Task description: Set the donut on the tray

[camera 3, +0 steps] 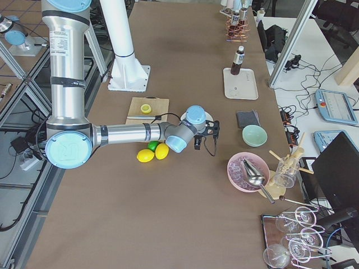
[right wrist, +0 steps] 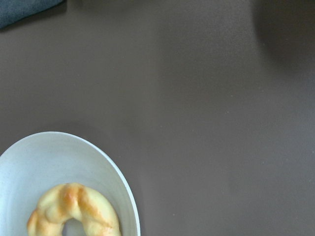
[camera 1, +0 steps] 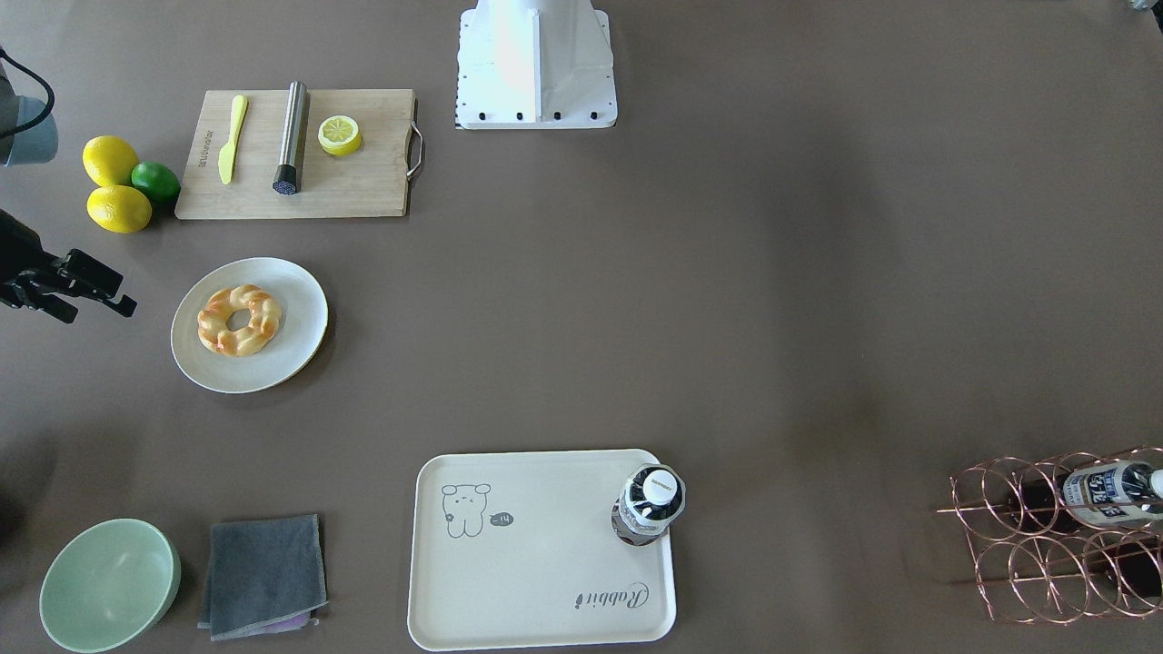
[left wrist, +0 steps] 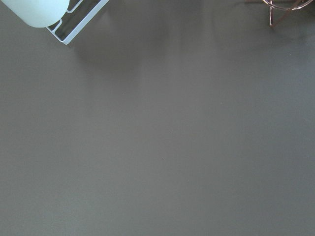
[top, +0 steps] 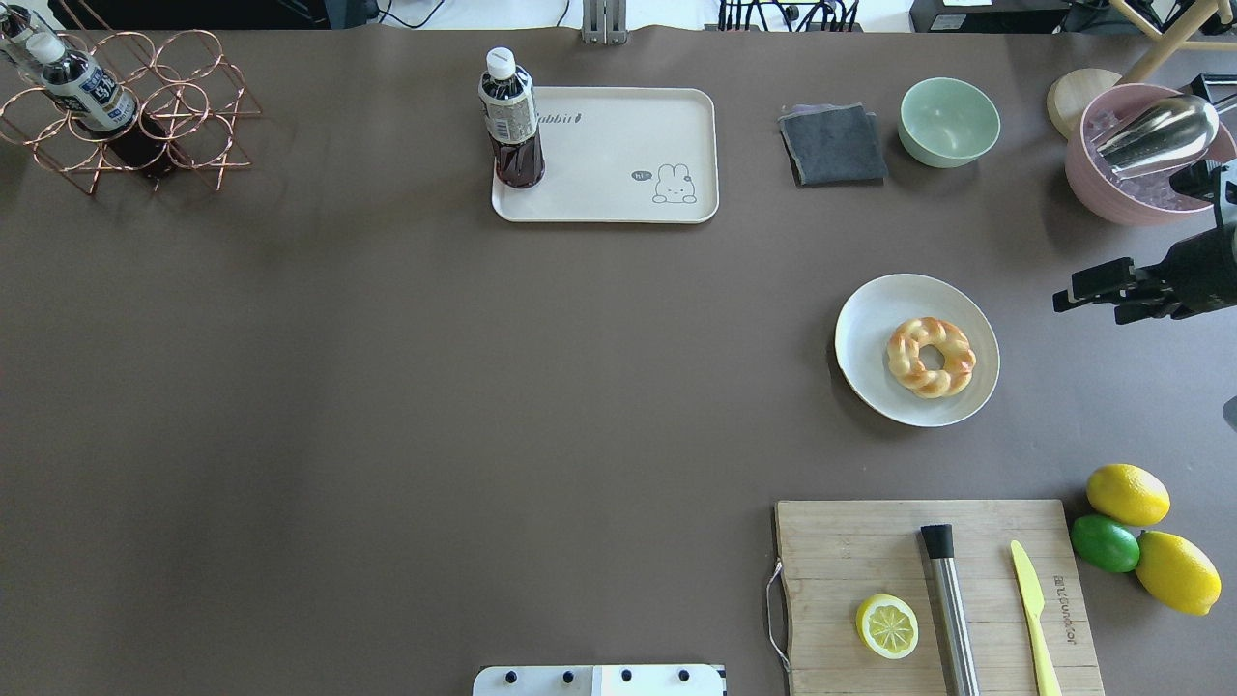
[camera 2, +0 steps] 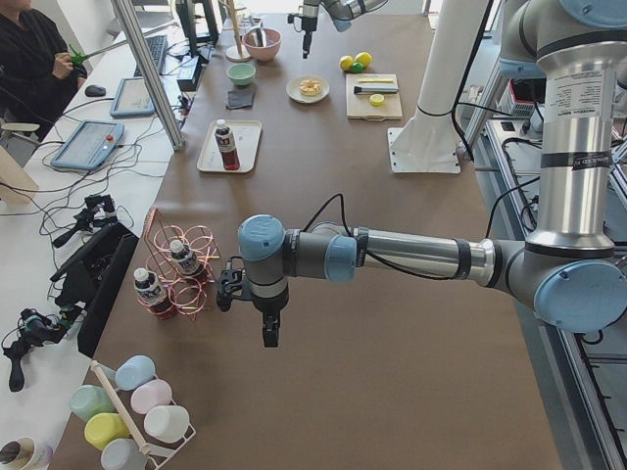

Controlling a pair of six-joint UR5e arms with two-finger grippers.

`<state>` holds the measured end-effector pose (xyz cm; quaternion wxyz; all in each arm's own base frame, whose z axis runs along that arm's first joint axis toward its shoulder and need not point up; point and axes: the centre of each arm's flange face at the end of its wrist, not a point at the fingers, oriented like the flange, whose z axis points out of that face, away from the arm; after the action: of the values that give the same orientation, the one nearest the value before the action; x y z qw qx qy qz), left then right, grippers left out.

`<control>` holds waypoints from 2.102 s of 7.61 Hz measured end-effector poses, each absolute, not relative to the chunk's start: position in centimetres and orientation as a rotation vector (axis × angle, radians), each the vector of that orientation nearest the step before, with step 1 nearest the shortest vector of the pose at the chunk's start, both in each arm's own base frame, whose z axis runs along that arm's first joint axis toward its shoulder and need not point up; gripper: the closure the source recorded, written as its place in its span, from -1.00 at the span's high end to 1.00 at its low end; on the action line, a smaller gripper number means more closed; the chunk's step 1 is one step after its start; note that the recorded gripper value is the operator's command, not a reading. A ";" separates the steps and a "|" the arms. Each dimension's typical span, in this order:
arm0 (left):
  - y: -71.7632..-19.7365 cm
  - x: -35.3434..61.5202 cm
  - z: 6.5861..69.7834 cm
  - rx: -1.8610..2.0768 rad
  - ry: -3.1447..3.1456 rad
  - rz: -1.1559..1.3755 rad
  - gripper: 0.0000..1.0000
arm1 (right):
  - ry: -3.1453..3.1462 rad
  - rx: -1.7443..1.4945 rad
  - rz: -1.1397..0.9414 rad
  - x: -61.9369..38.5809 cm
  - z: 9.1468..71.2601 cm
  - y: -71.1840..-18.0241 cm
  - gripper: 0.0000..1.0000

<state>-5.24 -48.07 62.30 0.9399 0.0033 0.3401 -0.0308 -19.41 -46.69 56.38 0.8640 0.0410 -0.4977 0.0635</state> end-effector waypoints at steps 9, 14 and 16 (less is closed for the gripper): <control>-48.3 -5.2 62.2 0.011 0.694 -0.060 0.97 | -0.990 0.096 0.079 -26.2 56.5 -45.2 -0.41; -48.5 -5.2 62.1 0.013 0.693 -0.059 0.97 | -0.989 0.091 0.067 -26.9 56.4 -44.9 -0.40; -48.5 -5.2 62.0 0.013 0.693 -0.059 0.97 | -0.989 0.089 0.063 -27.0 56.4 -44.8 -0.40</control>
<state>-5.24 -48.48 62.05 0.9401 0.0064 0.3395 -0.0288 -27.04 -44.77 56.43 0.8787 0.0425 -0.4745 0.0303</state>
